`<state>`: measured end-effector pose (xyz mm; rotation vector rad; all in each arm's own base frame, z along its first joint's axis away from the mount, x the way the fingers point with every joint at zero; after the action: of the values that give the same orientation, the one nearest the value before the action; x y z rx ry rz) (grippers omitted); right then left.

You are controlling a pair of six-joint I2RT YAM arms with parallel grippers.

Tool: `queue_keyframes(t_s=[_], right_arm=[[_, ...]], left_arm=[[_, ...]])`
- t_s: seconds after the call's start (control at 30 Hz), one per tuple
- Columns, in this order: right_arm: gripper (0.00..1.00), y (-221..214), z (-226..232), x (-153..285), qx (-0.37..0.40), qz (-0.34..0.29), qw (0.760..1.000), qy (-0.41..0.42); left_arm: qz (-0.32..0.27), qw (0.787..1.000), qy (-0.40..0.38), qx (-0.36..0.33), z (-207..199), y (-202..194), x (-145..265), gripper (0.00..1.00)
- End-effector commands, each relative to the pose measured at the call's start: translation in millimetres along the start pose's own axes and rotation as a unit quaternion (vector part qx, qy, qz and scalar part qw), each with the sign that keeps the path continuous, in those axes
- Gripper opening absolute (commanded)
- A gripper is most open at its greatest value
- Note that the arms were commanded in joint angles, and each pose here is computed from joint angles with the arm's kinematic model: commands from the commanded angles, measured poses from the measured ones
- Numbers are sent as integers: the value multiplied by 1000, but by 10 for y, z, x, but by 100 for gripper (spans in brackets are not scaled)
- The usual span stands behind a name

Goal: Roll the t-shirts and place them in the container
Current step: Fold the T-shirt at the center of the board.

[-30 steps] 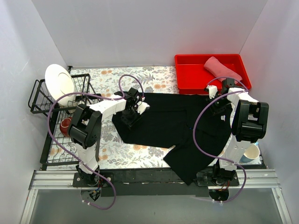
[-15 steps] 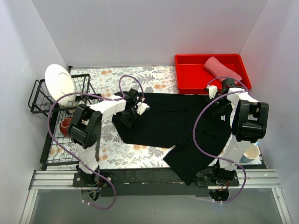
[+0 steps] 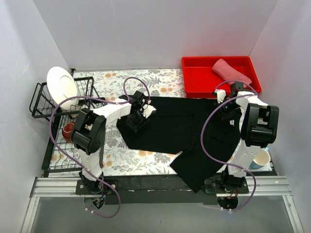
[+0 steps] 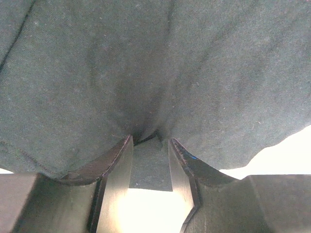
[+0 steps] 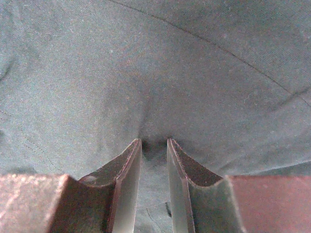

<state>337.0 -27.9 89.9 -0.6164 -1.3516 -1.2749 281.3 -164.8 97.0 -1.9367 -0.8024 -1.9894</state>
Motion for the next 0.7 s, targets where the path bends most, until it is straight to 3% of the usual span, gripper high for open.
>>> queue_keyframes(t_s=[0.0,0.13,0.27,0.4,0.67], right_arm=[[36,71,6,12,0,-5,1000,10],[36,57,-3,0,2,-2,1000,8],[36,32,-4,-19,0,0,1000,9],[36,13,-4,-41,-2,2,1000,10],[36,-75,-51,-116,-2,20,1000,-4]], left_arm=[[-22,1000,-4,-8,-17,115,38,34],[-3,1000,-2,-10,-27,30,-31,28],[3,1000,0,-15,-38,-34,-59,11],[3,1000,8,-14,-31,-39,-14,0],[-28,998,57,-22,-53,-117,459,0]])
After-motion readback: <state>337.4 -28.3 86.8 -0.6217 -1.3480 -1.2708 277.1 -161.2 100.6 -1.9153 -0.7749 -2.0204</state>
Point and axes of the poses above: each gripper's point midway between its finger pads, its own x axis back along the fingers, its own z axis along the line the jaws close on, y = z × x, the point moved 7 cm from there along x, back along the fingers, and after that the axes turned 9 degrees about -x, right-handed, at the moved point
